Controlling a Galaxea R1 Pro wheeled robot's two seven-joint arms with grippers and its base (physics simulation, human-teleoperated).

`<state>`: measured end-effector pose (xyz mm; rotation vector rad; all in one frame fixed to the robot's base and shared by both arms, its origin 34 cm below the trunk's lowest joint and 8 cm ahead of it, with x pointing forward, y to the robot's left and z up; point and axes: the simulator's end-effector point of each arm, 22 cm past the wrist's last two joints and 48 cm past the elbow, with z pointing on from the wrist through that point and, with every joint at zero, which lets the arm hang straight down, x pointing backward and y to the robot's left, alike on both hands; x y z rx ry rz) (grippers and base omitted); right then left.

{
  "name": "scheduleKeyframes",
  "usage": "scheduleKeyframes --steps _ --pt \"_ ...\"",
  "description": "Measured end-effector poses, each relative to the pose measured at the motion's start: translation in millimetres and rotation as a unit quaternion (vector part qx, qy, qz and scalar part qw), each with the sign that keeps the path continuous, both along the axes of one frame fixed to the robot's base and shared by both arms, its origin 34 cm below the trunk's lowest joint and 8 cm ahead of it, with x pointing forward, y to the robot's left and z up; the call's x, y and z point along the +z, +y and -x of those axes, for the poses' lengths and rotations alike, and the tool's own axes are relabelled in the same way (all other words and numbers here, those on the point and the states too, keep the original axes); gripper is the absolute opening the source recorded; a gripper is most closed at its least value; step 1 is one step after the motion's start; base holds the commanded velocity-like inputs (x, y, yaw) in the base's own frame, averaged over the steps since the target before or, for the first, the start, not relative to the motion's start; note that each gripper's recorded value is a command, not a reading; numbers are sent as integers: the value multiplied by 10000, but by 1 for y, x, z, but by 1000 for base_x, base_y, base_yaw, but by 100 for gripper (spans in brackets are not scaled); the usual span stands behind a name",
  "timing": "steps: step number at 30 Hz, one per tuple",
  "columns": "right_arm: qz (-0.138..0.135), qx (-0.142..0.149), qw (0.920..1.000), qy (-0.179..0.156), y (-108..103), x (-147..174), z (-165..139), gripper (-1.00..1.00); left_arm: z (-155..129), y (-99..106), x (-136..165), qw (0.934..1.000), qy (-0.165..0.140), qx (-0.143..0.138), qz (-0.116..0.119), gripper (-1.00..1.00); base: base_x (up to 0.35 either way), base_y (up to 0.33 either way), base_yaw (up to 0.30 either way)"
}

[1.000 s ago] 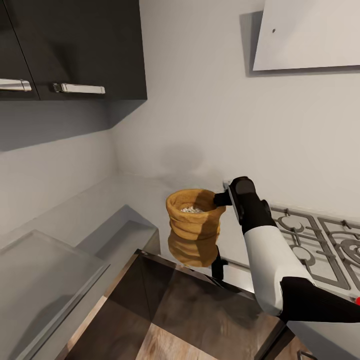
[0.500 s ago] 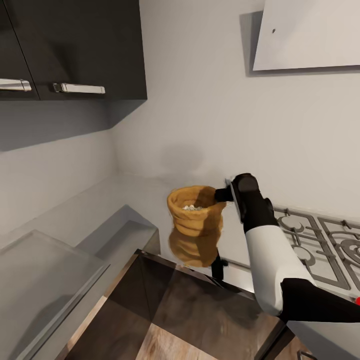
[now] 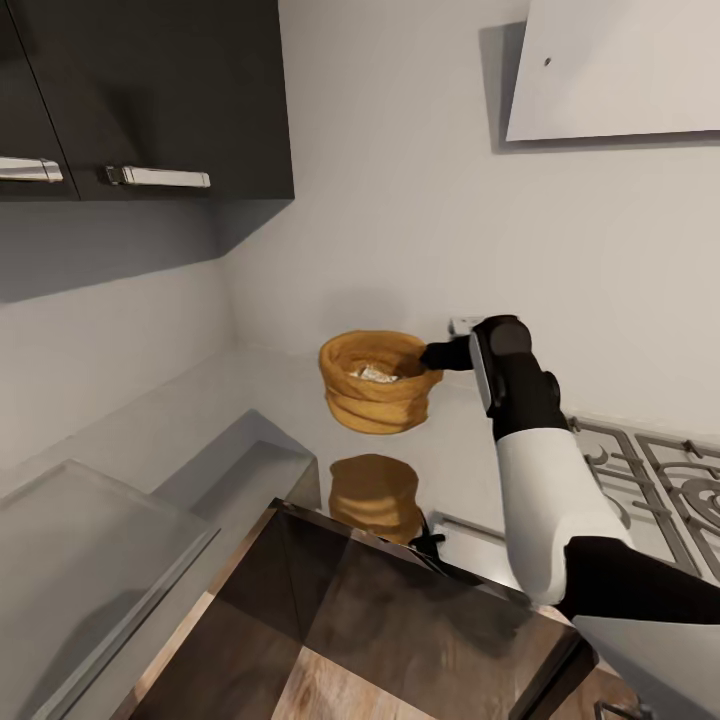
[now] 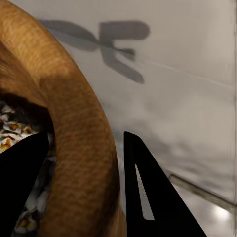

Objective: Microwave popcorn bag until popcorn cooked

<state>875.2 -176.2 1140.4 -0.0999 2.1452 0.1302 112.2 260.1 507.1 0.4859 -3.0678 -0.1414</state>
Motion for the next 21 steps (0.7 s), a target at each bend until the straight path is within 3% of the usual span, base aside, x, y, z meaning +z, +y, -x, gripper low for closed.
scheduleKeyframes --steps 5,21 --pt "-2 -9 10000 9 -2 -1 -1 -100 0 -2 0 10000 -3 -40 28 100 -108 0 0" --pt "58 -44 10000 8 -7 -1 -1 -100 -1 -6 0 10000 -10 -28 31 100 -342 0 0"
